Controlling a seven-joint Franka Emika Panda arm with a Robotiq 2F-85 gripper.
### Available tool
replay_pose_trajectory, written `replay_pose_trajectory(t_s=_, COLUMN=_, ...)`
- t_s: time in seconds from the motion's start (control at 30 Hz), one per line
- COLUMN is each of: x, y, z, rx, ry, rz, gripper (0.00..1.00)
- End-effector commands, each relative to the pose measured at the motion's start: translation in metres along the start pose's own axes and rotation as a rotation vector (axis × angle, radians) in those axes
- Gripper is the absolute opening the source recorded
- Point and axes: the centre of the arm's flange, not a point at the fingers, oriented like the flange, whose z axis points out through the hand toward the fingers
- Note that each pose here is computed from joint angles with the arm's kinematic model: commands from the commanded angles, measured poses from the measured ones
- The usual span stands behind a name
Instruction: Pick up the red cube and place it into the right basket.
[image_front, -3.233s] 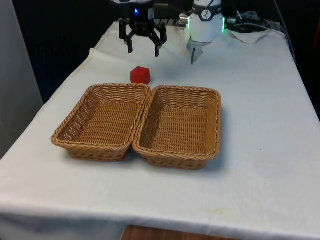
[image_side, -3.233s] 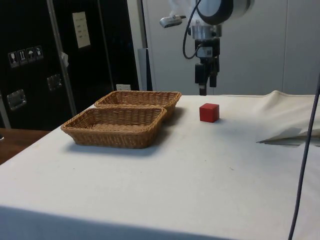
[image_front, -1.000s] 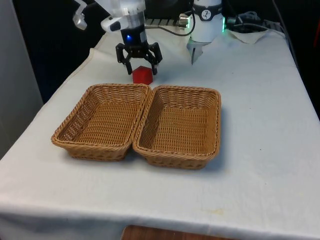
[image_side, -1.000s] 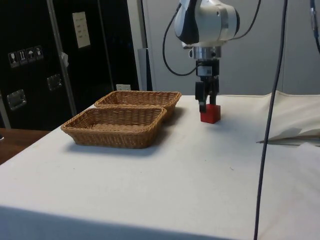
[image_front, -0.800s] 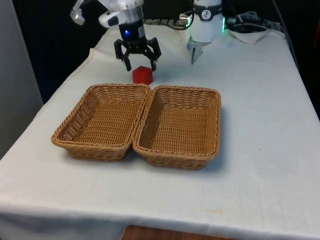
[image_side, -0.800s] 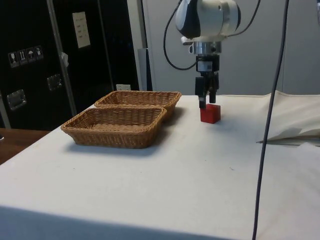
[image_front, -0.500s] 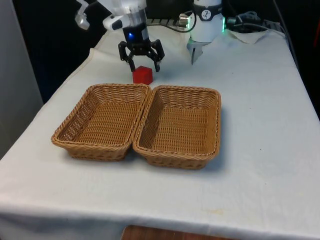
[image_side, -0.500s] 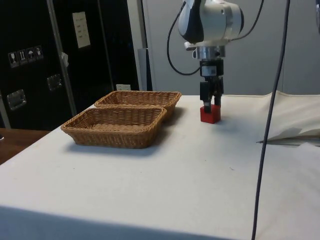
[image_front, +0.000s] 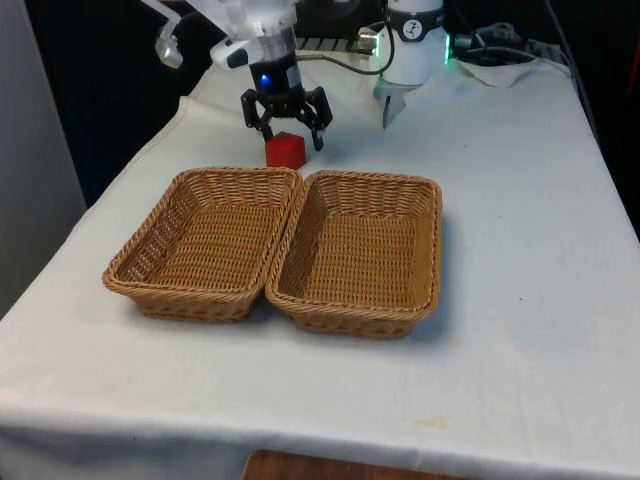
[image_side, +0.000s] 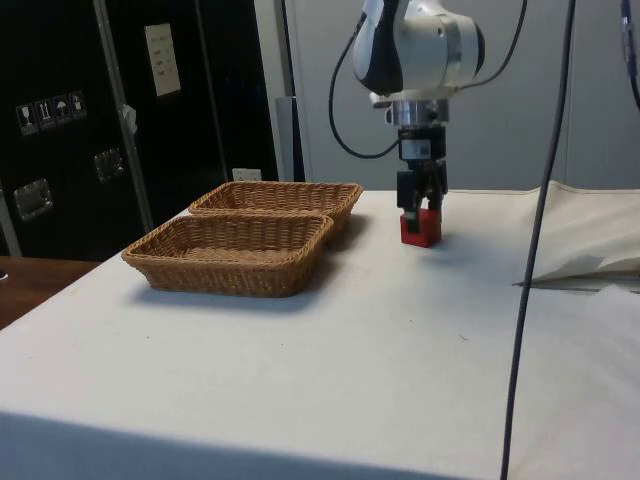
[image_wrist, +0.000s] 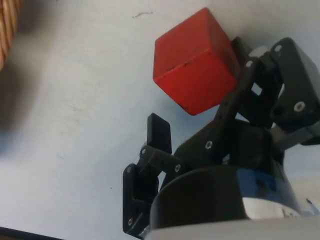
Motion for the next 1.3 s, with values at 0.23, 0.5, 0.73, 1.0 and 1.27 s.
replay_pose_trajectory(t_s=0.23, x=0.004, y=0.001, z=0.001, rx=-0.017, ry=0.007, rz=0.058, gripper=1.00)
replay_pose_trajectory(t_s=0.5, x=0.007, y=0.002, z=0.004, rx=-0.036, ry=0.008, rz=0.101, gripper=1.00)
replay_pose_trajectory(t_s=0.73, x=0.013, y=0.002, z=0.005, rx=-0.051, ry=0.009, rz=0.126, gripper=0.96)
replay_pose_trajectory(t_s=1.0, x=0.014, y=0.002, z=0.005, rx=-0.053, ry=0.009, rz=0.132, gripper=0.15)
replay_pose_trajectory(t_s=1.27, x=0.014, y=0.002, z=0.005, rx=-0.053, ry=0.009, rz=0.133, gripper=0.02)
